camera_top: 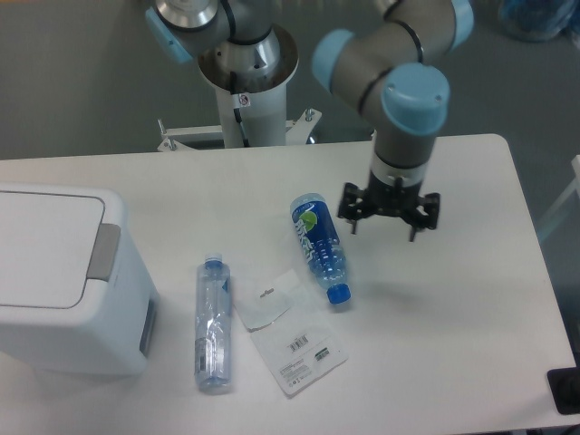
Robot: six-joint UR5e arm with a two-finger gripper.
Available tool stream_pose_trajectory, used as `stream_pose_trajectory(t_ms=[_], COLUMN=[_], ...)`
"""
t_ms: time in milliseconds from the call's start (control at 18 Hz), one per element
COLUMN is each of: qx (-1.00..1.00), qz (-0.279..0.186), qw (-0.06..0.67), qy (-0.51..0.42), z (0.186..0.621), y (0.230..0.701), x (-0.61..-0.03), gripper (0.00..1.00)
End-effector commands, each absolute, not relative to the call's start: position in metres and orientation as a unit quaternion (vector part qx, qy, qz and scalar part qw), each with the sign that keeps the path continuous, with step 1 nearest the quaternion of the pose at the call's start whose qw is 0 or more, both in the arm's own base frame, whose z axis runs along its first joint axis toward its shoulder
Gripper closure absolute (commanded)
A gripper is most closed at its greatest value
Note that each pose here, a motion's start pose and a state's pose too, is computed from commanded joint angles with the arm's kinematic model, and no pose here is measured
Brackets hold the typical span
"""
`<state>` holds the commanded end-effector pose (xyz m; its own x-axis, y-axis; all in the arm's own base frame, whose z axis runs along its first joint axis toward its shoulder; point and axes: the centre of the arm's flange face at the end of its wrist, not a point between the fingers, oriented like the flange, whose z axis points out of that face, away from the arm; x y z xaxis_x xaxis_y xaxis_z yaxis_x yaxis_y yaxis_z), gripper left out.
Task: Open the trash can
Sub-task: 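Move the open gripper across the table toward the white trash can, then lower the gripper onto the trash can lid's front edge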
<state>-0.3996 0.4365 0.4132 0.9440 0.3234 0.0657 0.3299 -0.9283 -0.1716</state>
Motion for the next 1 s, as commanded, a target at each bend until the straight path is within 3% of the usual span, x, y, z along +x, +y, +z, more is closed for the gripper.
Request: stream_pose_trajectory(t_ms=[222, 722, 1000], qx=[-0.975, -0.951, -0.948], qz=[-0.056, -0.119, -0.117], qw=[0.101, 0.169, 0.204], qy=[-0.191, -0.231, -0.214], z=[0.454, 0.495, 0.517], y=[0.478, 0.527, 0.542], x=[-0.363, -0.309, -0.292], gripper=[0.0, 0.0, 0.0])
